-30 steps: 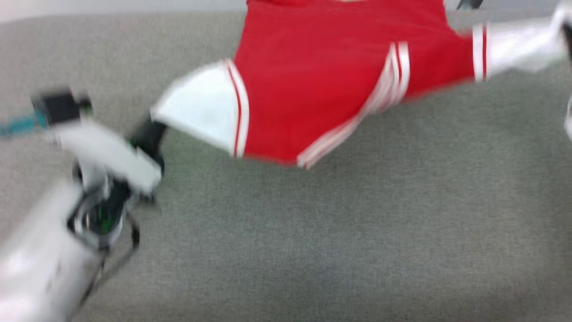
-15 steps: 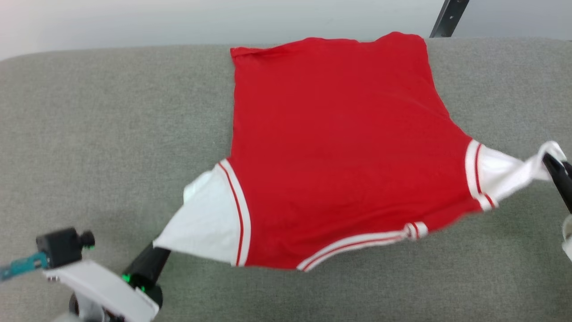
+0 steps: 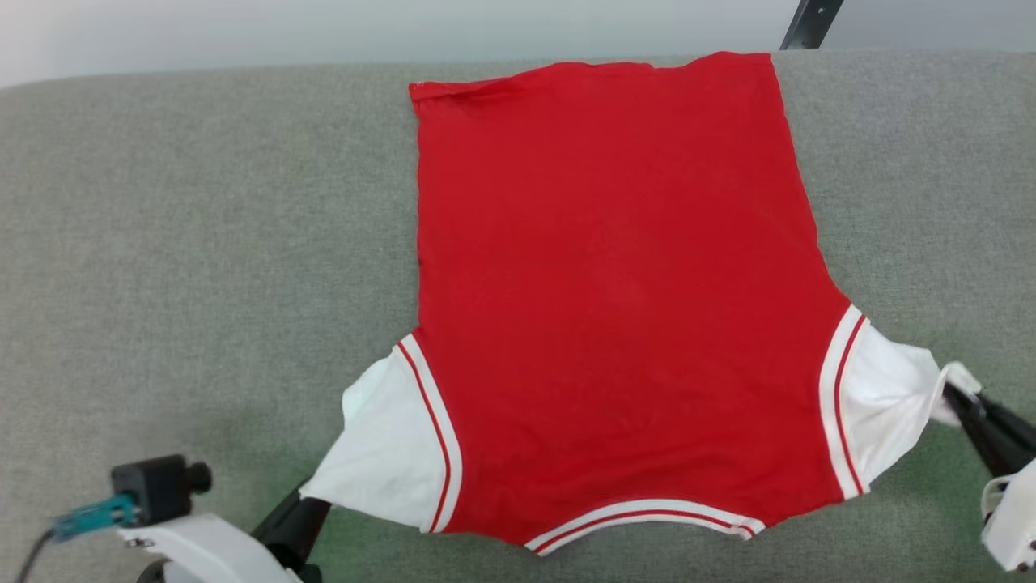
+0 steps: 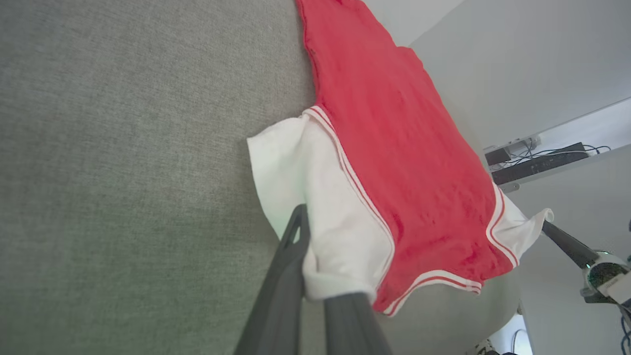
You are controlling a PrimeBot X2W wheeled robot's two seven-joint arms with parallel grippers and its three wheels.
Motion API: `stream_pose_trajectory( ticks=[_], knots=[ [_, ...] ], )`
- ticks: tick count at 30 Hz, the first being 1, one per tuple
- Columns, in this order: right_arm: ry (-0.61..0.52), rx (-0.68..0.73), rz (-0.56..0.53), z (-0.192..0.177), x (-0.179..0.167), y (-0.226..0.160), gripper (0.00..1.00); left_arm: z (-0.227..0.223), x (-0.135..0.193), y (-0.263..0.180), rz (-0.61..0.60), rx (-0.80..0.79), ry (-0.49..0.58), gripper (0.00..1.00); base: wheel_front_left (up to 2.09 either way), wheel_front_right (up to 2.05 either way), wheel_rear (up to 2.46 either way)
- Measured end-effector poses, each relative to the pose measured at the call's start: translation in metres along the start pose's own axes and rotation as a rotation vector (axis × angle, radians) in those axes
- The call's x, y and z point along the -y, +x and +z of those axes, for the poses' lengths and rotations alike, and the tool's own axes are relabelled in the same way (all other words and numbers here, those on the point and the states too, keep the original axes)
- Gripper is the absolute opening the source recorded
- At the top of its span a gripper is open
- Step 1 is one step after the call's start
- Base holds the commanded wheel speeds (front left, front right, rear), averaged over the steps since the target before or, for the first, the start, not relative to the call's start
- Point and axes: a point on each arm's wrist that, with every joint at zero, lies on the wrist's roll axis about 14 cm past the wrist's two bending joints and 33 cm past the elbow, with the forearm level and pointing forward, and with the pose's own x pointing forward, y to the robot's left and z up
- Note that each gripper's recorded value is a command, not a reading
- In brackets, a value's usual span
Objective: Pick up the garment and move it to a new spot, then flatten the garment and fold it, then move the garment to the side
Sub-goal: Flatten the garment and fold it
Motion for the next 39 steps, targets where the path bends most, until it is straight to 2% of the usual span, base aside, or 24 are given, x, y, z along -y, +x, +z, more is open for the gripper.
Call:
stream_pose_trajectory(
  ticks=[5,11,14,23,24,25,26,27,32,39],
  knots=[
    [0.021,-0.095,-0.003,-0.031,0.000,0.006,0.00,-0.021,-0.014,0.011,0.054,-0.064,0.095,0.00,0.00,0.00,0.00],
    [-0.004,-0.193,-0.013,-0.063,0.003,0.014,0.00,-0.043,-0.037,0.020,0.136,-0.160,0.297,0.00,0.00,0.00,0.00],
    [-0.005,-0.230,-0.008,-0.075,0.001,0.019,0.00,-0.051,-0.042,0.025,0.150,-0.191,0.360,0.00,0.00,0.00,0.00],
    [-0.041,-0.278,-0.002,-0.087,0.004,0.029,0.00,-0.061,-0.049,0.036,0.161,-0.223,0.383,0.00,0.00,0.00,0.00],
    [-0.044,-0.277,0.000,-0.088,0.004,0.029,0.10,-0.062,-0.049,0.037,0.160,-0.224,0.381,0.00,0.00,0.00,0.00],
    [-0.049,-0.272,0.001,-0.087,0.004,0.030,0.39,-0.063,-0.049,0.037,0.159,-0.224,0.380,0.00,0.00,0.00,0.00],
    [-0.056,-0.264,-0.001,-0.086,0.005,0.030,0.95,-0.063,-0.049,0.037,0.159,-0.224,0.379,0.00,0.00,0.00,0.00],
    [-0.063,-0.257,-0.002,-0.084,0.005,0.031,1.00,-0.063,-0.049,0.037,0.158,-0.223,0.379,0.00,0.00,0.00,0.00],
    [-0.081,-0.179,-0.007,-0.061,0.007,0.030,1.00,-0.062,-0.046,0.037,0.154,-0.205,0.367,0.00,0.00,0.00,0.00],
    [-0.159,-0.011,-0.064,0.021,0.031,0.016,1.00,-0.063,-0.040,0.035,0.149,-0.185,0.348,0.00,0.00,0.00,0.00]
  ],
)
